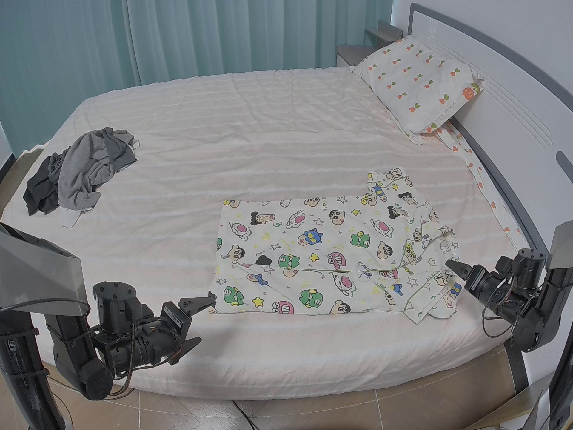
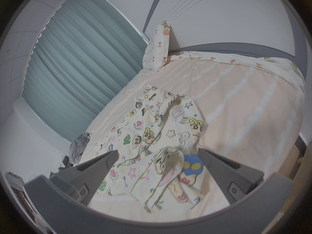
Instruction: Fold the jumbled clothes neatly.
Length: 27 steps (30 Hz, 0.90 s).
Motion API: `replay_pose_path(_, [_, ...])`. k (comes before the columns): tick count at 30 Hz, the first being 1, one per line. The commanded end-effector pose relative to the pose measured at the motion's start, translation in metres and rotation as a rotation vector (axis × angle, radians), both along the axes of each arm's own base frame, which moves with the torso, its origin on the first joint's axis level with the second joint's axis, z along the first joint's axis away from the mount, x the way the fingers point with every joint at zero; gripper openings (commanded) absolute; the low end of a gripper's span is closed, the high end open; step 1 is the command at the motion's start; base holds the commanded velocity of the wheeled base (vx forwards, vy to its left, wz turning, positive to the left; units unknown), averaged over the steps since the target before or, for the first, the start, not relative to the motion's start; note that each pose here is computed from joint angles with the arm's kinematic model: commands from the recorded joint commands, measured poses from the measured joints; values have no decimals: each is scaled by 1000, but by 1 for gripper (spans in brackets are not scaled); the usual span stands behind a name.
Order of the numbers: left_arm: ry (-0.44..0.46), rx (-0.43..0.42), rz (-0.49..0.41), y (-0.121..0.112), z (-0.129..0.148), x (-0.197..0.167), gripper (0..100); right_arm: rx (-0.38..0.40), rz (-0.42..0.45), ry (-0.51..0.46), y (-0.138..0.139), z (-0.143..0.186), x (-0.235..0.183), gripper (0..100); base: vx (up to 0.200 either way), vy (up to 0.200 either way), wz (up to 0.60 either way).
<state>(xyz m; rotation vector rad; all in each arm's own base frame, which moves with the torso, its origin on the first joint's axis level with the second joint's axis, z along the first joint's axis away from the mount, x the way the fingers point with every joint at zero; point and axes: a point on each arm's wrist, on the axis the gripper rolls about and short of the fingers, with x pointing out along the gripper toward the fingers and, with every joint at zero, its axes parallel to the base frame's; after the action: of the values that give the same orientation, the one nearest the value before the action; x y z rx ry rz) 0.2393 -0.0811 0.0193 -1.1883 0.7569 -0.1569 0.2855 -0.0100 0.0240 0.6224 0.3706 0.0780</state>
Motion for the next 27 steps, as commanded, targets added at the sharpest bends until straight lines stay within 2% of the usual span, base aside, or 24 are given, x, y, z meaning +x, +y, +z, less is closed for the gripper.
replay_pose_path(1, [1, 0, -2, 0, 0, 0, 100, -38, 17, 1, -6, -20, 20, 100, 0, 0, 0])
replay_pose_path(9, [1, 0, -2, 0, 0, 0, 100, -38, 77, -13, 0, -18, 25, 100, 0, 0, 0])
replay_pose_path(27, [2, 0, -2, 0, -1, 0, 100, -64, 79, -1, -2, -19, 37, 100, 0, 0, 0])
